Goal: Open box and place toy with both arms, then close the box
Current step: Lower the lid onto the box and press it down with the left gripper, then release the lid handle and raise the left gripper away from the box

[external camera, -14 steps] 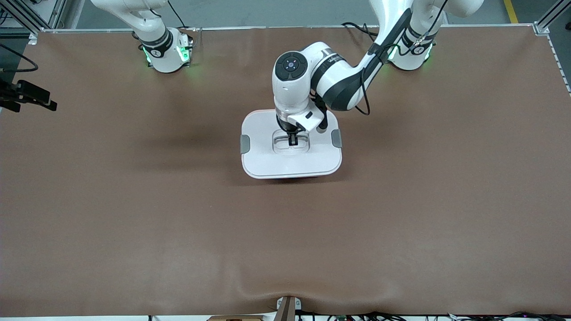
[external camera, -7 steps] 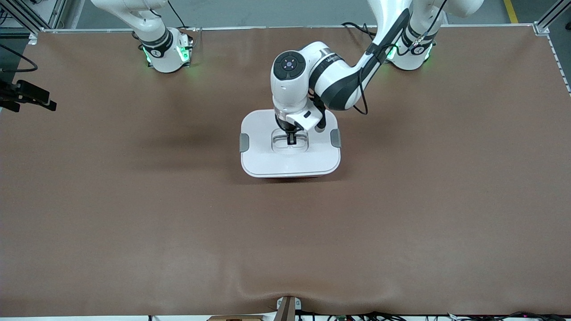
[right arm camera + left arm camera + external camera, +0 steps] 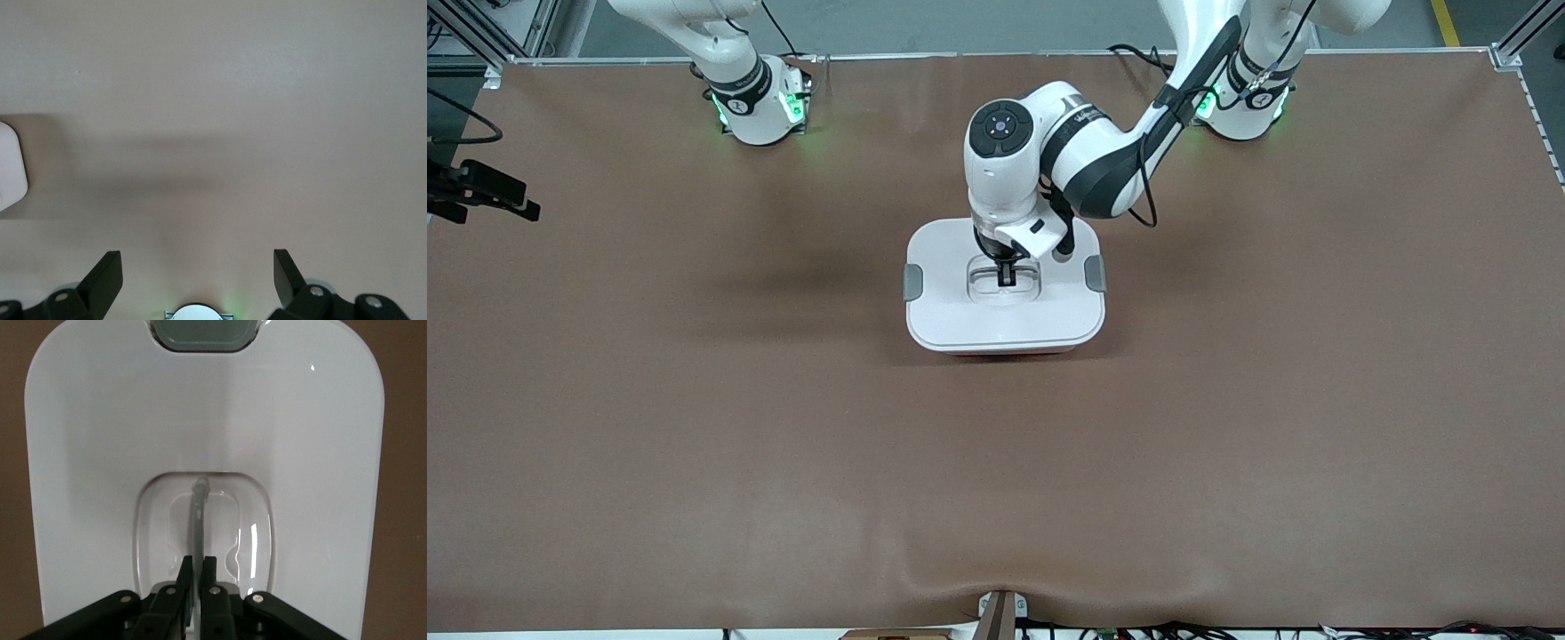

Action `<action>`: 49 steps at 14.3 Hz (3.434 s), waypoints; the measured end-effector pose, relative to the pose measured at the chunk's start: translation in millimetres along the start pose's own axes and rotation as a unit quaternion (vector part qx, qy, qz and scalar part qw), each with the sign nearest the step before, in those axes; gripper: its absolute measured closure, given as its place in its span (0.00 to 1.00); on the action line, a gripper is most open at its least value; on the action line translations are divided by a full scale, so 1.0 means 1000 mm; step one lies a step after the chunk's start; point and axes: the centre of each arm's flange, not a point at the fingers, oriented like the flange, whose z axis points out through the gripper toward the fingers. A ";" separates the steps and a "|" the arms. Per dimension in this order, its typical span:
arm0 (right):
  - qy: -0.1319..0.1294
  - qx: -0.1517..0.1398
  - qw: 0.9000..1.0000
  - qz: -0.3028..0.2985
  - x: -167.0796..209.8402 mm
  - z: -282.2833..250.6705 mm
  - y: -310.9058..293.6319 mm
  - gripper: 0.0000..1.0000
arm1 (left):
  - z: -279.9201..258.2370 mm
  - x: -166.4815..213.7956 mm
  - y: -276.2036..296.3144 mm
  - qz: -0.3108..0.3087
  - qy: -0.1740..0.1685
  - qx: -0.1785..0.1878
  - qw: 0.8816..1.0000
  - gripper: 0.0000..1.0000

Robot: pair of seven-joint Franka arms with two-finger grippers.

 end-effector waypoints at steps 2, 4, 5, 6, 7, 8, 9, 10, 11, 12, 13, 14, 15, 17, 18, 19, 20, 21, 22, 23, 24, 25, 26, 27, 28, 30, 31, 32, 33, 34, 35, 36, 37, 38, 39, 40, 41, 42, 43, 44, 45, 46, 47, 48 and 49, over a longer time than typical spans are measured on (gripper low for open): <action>0.000 0.000 1.000 -0.001 0.000 0.000 0.000 0.00 | 0.000 0.000 0.000 0.000 0.000 0.000 1.000 0.93; 0.000 0.000 1.000 -0.002 0.000 0.000 0.000 0.00 | 0.001 0.000 -0.001 0.001 0.000 0.000 1.000 0.93; 0.000 0.000 1.000 -0.002 0.000 0.000 0.000 0.00 | 0.001 0.000 -0.001 0.001 0.001 0.001 1.000 0.93; 0.000 0.000 1.000 -0.002 0.000 0.000 0.000 0.00 | 0.002 0.000 -0.001 0.001 0.001 0.001 1.000 0.93; 0.000 0.000 1.000 -0.002 0.000 0.000 0.000 0.00 | 0.003 0.001 -0.001 0.001 0.002 0.001 1.000 0.93; 0.000 0.000 1.000 -0.002 0.000 0.000 0.000 0.00 | 0.004 0.001 -0.001 0.001 0.004 0.002 1.000 0.93; 0.000 0.000 1.000 -0.002 0.000 0.000 0.000 0.00 | 0.004 0.001 -0.001 0.001 0.003 0.002 1.000 0.93; 0.000 0.000 1.000 -0.002 0.000 0.000 0.000 0.00 | 0.004 0.001 -0.001 0.001 0.004 0.002 1.000 0.93; 0.000 0.000 1.000 -0.002 0.000 0.000 0.000 0.00 | 0.004 0.001 -0.001 0.001 0.004 0.002 1.000 0.93; 0.000 0.000 1.000 -0.002 0.000 0.000 0.000 0.00 | 0.004 0.001 -0.001 0.001 0.004 0.002 1.000 0.93; 0.000 0.000 1.000 -0.003 0.000 0.000 0.000 0.00 | 0.004 0.001 -0.002 0.001 0.004 0.002 1.000 0.93; 0.000 0.000 1.000 -0.004 0.000 0.000 0.000 0.00 | 0.004 0.001 -0.002 0.001 0.004 0.002 1.000 0.93; 0.000 0.000 1.000 -0.005 0.000 0.000 0.000 0.00 | 0.004 0.001 -0.002 0.002 0.005 0.001 1.000 0.93; 0.000 0.000 1.000 -0.006 0.000 0.000 0.001 0.00 | 0.004 0.000 -0.003 0.004 0.006 0.000 1.000 0.93; 0.000 0.000 1.000 -0.005 0.000 0.000 0.001 0.00 | 0.004 0.000 -0.003 0.005 0.006 -0.001 1.000 0.93; 0.000 0.000 1.000 -0.005 0.000 0.000 0.002 0.00 | 0.004 0.000 -0.003 0.005 0.006 -0.001 1.000 0.93; 0.000 0.000 1.000 -0.005 0.000 0.000 0.002 0.00 | 0.003 0.000 -0.002 0.005 0.006 -0.001 1.000 0.93; 0.000 0.000 1.000 -0.005 0.000 0.000 0.002 0.00 | 0.003 0.001 -0.002 0.004 0.005 -0.002 1.000 0.86; 0.000 0.000 1.000 -0.005 0.000 0.000 0.002 0.00 | 0.003 0.001 -0.001 0.004 0.005 -0.002 1.000 0.78; 0.000 0.000 1.000 -0.006 0.000 0.000 0.002 0.00 | 0.001 0.000 0.000 0.003 0.004 -0.003 1.000 0.68; 0.000 0.000 1.000 -0.007 0.000 0.000 0.002 0.00 | -0.002 0.000 0.001 0.003 0.001 -0.006 1.000 0.57; 0.000 0.000 1.000 -0.008 0.000 0.000 0.003 0.00 | -0.007 -0.001 0.004 0.001 -0.003 -0.009 1.000 0.48; 0.000 0.000 1.000 -0.009 -0.001 0.000 0.003 0.00 | -0.014 -0.002 0.006 0.000 -0.008 -0.013 1.000 0.37; 0.000 0.000 1.000 -0.009 -0.001 0.000 0.004 0.00 | -0.019 -0.003 0.009 -0.001 -0.013 -0.017 1.000 0.28; 0.000 0.000 1.000 -0.009 -0.001 0.000 0.004 0.00 | -0.025 -0.003 0.011 -0.001 -0.016 -0.021 1.000 0.19; 0.000 0.001 1.000 -0.009 -0.001 0.000 0.005 0.00 | -0.035 0.000 0.017 0.005 -0.021 -0.028 0.999 0.01; 0.000 0.001 1.000 -0.009 -0.001 0.000 0.005 0.00 | -0.042 0.003 0.020 0.011 -0.022 -0.032 0.999 0.00; 0.000 0.001 1.000 -0.010 -0.001 0.000 0.005 0.00 | -0.049 0.009 0.026 0.018 -0.022 -0.035 0.999 0.00; 0.000 0.001 1.000 -0.010 -0.001 0.000 0.005 0.00 | -0.057 0.017 0.034 0.024 -0.020 -0.036 0.999 0.00; 0.000 0.001 1.000 -0.010 -0.001 0.000 0.005 0.00 | -0.065 0.027 0.043 0.031 -0.017 -0.037 0.999 0.00; 0.000 0.001 1.000 -0.010 -0.001 0.000 0.005 0.00 | -0.073 0.037 0.052 0.042 -0.014 -0.036 0.998 0.00; 0.000 0.001 1.000 -0.010 -0.001 0.000 0.005 0.00 | -0.079 0.043 0.058 0.052 -0.012 -0.036 0.998 0.00; 0.000 0.001 1.000 -0.010 -0.001 0.000 0.005 0.00 | -0.085 0.050 0.065 0.062 -0.011 -0.037 0.997 0.00; 0.000 0.001 1.000 -0.010 -0.001 0.000 0.005 0.00 | -0.092 0.058 0.072 0.071 -0.011 -0.040 0.997 0.00; 0.000 0.001 1.000 -0.010 -0.001 0.000 0.005 0.00 | -0.099 0.067 0.080 0.082 -0.011 -0.043 0.996 0.00; 0.000 0.001 1.000 -0.010 -0.001 0.000 0.005 0.00 | -0.106 0.078 0.088 0.093 -0.011 -0.047 0.995 0.00; 0.000 0.001 1.000 -0.010 -0.001 0.000 0.005 0.00 | -0.112 0.088 0.096 0.103 -0.011 -0.050 0.993 0.00; 0.000 0.001 1.000 -0.010 -0.001 0.000 0.005 0.00 | -0.117 0.098 0.102 0.115 -0.009 -0.051 0.992 0.00; 0.000 0.001 1.000 -0.010 -0.001 0.000 0.005 0.00 | -0.120 0.107 0.107 0.127 -0.007 -0.051 0.991 0.00; 0.000 0.000 1.000 -0.010 -0.001 0.000 0.005 0.00 | -0.122 0.115 0.112 0.141 -0.005 -0.051 0.989 0.00; 0.000 0.000 1.000 -0.010 -0.001 0.000 0.005 0.00 | -0.125 0.124 0.118 0.156 -0.003 -0.052 0.986 0.00; 0.000 0.000 1.000 -0.010 -0.001 0.000 0.005 0.00 | -0.129 0.134 0.125 0.174 -0.001 -0.054 0.983 0.00; 0.000 0.000 1.000 -0.010 -0.001 0.000 0.005 0.00 | -0.133 0.145 0.131 0.192 0.001 -0.055 0.980 0.00; 0.000 0.000 1.000 -0.011 -0.001 0.000 0.005 0.00 | -0.137 0.159 0.138 0.209 0.004 -0.054 0.976 0.00; 0.000 0.000 1.000 -0.011 -0.001 0.000 0.004 0.00 | -0.140 0.173 0.146 0.225 0.007 -0.053 0.973 0.00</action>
